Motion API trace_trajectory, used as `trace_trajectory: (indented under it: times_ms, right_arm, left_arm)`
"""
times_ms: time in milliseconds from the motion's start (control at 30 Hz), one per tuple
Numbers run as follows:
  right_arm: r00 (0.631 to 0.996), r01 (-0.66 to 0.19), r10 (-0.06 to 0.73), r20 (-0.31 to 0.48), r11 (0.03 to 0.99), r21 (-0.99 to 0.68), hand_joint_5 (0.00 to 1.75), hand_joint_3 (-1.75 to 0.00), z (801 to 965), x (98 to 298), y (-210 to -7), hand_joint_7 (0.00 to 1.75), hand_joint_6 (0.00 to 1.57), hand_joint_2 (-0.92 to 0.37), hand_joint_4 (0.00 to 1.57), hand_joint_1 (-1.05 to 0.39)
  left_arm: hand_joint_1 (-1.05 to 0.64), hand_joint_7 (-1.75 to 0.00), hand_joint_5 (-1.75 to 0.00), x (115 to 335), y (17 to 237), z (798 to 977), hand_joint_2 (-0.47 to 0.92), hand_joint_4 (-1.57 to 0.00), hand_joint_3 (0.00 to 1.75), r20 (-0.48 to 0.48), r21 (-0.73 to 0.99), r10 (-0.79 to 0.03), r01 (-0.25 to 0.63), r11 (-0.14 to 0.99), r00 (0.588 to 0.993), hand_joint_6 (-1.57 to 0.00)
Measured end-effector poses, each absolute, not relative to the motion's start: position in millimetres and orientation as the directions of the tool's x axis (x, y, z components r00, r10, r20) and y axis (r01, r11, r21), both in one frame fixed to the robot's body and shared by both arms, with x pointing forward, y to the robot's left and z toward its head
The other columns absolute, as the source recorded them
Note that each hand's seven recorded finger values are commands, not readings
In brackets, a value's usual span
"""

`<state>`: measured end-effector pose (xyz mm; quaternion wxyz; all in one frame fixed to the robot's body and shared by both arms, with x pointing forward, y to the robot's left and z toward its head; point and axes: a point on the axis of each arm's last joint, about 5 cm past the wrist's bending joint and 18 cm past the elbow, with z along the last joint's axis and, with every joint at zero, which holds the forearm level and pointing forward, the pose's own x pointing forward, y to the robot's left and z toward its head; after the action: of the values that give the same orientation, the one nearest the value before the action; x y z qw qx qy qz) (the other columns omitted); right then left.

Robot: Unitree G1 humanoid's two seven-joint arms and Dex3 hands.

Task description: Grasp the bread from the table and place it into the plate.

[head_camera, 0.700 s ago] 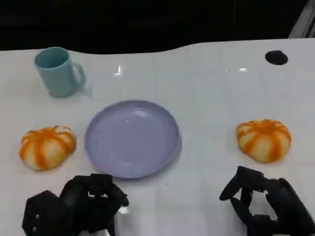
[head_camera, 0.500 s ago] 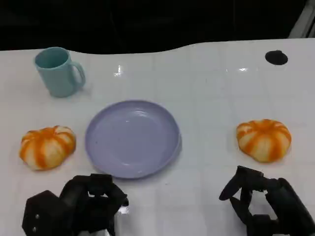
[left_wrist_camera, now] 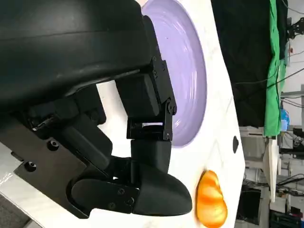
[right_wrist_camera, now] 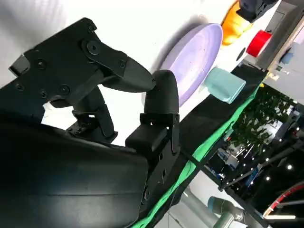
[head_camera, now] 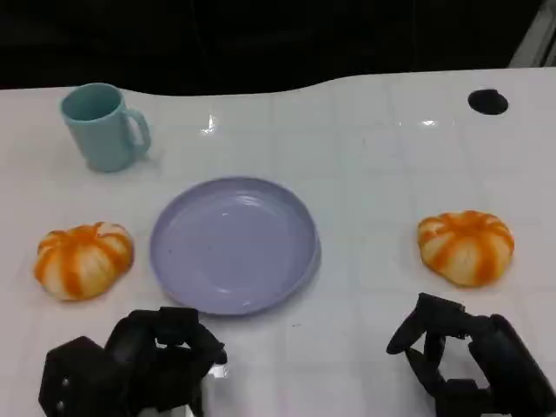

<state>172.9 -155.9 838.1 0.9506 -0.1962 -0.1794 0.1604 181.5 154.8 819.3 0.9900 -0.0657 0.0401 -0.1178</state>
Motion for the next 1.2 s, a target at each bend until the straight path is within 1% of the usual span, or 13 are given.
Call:
trace_trajectory:
  times_ms: [233,467,567,667,700,733,767,800,867,900,967,1067,1200]
  right_arm:
    - [0.886,-0.233,0.374,0.276,0.872,-0.431,1.73,-1.06,838.4,173,-156,1.29,0.77,-0.50,0.76,-0.30]
    - [0.887,-0.224,0.366,0.281,0.874,-0.431,1.63,-0.93,838.6,173,-157,1.02,0.77,-0.56,0.67,-0.30]
    - [0.883,-0.199,0.361,0.300,0.867,-0.456,1.44,-0.82,841.4,174,-157,0.86,0.69,-0.62,0.58,-0.34]
    - [0.870,-0.170,0.367,0.328,0.849,-0.500,1.15,-0.52,847.4,176,-158,0.65,0.66,-0.77,0.55,-0.38]
    - [0.869,-0.160,0.368,0.331,0.841,-0.516,1.04,-0.37,849.2,177,-159,0.54,0.65,-0.85,0.54,-0.40]
    - [0.868,-0.151,0.370,0.331,0.831,-0.535,0.97,-0.28,850.6,178,-160,0.48,0.64,-0.88,0.51,-0.41]
    - [0.868,-0.143,0.374,0.327,0.819,-0.556,0.93,-0.24,851.8,178,-161,0.44,0.63,-0.90,0.49,-0.41]
    - [0.867,-0.135,0.380,0.323,0.803,-0.580,0.82,-0.20,853.2,178,-162,0.37,0.58,-0.91,0.43,-0.42]
    - [0.865,-0.120,0.389,0.317,0.774,-0.622,0.70,-0.18,856.6,179,-165,0.29,0.52,-0.92,0.36,-0.44]
    - [0.863,-0.112,0.395,0.315,0.758,-0.642,0.58,-0.16,858.7,179,-166,0.22,0.50,-0.92,0.35,-0.46]
    - [0.859,-0.093,0.409,0.307,0.716,-0.692,0.48,-0.14,862.9,180,-168,0.16,0.47,-0.92,0.32,-0.47]
    - [0.859,-0.053,0.415,0.300,0.655,-0.754,0.40,-0.12,868.7,181,-172,0.09,0.42,-0.92,0.24,-0.49]
    - [0.865,-0.004,0.413,0.285,0.573,-0.820,0.34,-0.09,876.3,184,-177,0.03,0.34,-0.92,0.16,-0.48]
  left_arm:
    - [-1.05,-0.81,-1.20,181,155,819.3,0.58,-1.57,0.62,-0.064,-0.140,-0.239,0.228,0.964,0.969,-1.40]
    - [-1.05,-0.81,-1.20,181,155,819.3,0.59,-1.57,0.61,-0.064,-0.140,-0.239,0.228,0.964,0.969,-1.40]
    - [-1.05,-0.81,-1.19,181,155,819.3,0.59,-1.57,0.60,-0.064,-0.140,-0.239,0.229,0.963,0.969,-1.40]
    - [-1.05,-0.81,-1.20,181,154,819.2,0.58,-1.57,0.59,-0.064,-0.140,-0.239,0.228,0.963,0.969,-1.40]
    - [-1.05,-0.81,-1.20,181,154,819.1,0.59,-1.57,0.59,-0.066,-0.141,-0.239,0.228,0.963,0.969,-1.40]
    - [-1.05,-0.80,-1.20,181,154,819.1,0.59,-1.57,0.59,-0.067,-0.142,-0.240,0.229,0.963,0.969,-1.40]
    - [-1.05,-0.80,-1.20,181,154,819.1,0.59,-1.57,0.59,-0.068,-0.142,-0.240,0.229,0.963,0.968,-1.40]
    - [-1.05,-0.80,-1.20,181,154,819.1,0.59,-1.57,0.58,-0.068,-0.142,-0.240,0.229,0.963,0.968,-1.40]
    - [-1.05,-0.79,-1.20,181,154,819.1,0.59,-1.57,0.58,-0.068,-0.142,-0.240,0.228,0.963,0.969,-1.40]
    - [-1.05,-0.79,-1.20,181,154,819.0,0.59,-1.57,0.57,-0.068,-0.143,-0.240,0.228,0.963,0.969,-1.41]
    - [-1.05,-0.79,-1.20,181,154,819.0,0.60,-1.57,0.57,-0.067,-0.145,-0.240,0.228,0.963,0.969,-1.41]
    - [-1.05,-0.79,-1.20,181,153,819.3,0.60,-1.57,0.57,-0.065,-0.148,-0.239,0.227,0.963,0.969,-1.41]
    - [-1.05,-0.78,-1.20,181,153,820.2,0.60,-1.57,0.57,-0.063,-0.149,-0.240,0.229,0.962,0.969,-1.41]
